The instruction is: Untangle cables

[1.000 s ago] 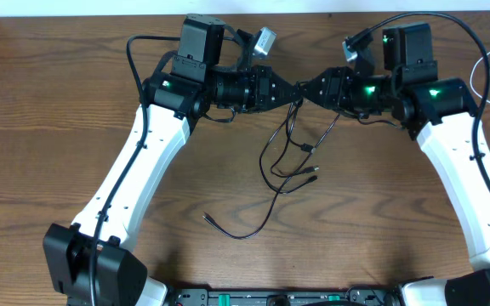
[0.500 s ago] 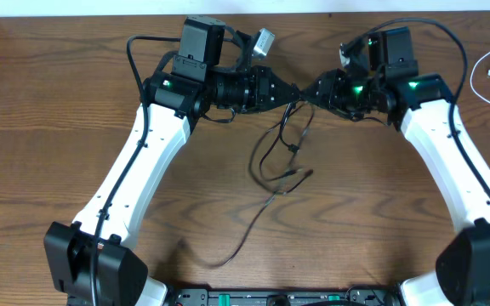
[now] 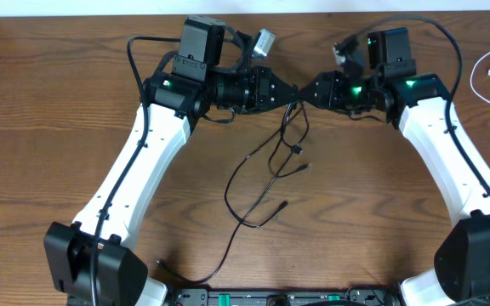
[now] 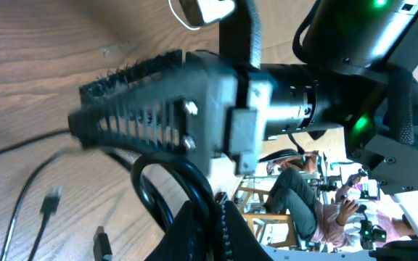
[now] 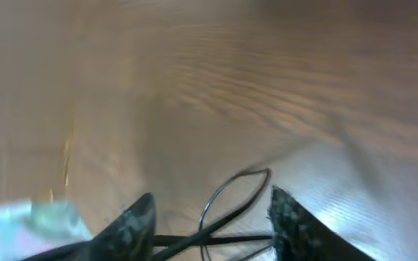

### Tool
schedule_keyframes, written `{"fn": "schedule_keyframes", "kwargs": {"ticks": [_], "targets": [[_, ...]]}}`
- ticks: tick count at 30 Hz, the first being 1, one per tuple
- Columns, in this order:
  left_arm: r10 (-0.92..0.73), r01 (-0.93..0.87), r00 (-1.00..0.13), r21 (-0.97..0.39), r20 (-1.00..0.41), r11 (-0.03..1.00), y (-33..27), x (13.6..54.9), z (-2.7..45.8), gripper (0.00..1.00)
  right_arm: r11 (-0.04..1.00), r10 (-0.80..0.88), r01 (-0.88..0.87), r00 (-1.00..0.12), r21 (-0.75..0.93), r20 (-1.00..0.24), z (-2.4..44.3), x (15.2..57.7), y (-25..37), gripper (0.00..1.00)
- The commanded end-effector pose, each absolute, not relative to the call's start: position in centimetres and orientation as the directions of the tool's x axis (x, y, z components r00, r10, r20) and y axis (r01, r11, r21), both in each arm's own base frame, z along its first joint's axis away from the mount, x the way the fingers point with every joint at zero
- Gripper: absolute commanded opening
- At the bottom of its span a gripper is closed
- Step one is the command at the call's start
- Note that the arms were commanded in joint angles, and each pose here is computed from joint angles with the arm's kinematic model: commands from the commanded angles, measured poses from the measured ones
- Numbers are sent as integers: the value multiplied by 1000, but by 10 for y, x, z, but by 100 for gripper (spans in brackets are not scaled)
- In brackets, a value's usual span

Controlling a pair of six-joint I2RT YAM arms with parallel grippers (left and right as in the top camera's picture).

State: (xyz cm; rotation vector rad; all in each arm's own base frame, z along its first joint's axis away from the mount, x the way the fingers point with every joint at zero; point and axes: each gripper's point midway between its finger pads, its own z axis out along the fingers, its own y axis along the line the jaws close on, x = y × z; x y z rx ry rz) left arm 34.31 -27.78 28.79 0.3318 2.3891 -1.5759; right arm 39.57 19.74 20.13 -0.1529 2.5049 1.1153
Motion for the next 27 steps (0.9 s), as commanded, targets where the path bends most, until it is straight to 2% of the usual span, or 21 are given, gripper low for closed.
{"fn": "schedule_keyframes", "kwargs": {"ticks": [1, 5, 10, 17, 22, 25, 27], "targets": [[58, 355, -931, -861, -359, 364, -279, 340, 296, 7, 526, -145, -567, -794, 634, -590, 223, 378, 207, 51], [56, 317, -947, -884, -317, 345, -280, 337, 299, 7, 510, -260, -700, -679, 499, -687, 221, 372, 188, 47], [48, 249, -968, -912, -247, 326, -282, 333, 302, 8, 481, -332, -769, -604, 421, -725, 217, 366, 178, 43], [26, 183, -982, -927, -185, 328, -282, 333, 302, 7, 436, -368, -840, -493, 323, -788, 230, 363, 177, 43], [26, 182, -983, -927, -184, 328, -282, 333, 302, 7, 377, -399, -905, -351, 198, -847, 253, 352, 176, 35], [25, 183, -982, -927, -185, 328, -282, 333, 302, 7, 338, -401, -929, -289, 153, -869, 265, 343, 180, 36], [25, 183, -982, -927, -185, 328, -282, 333, 302, 7, 331, -403, -930, -290, 157, -868, 265, 341, 182, 39]]}}
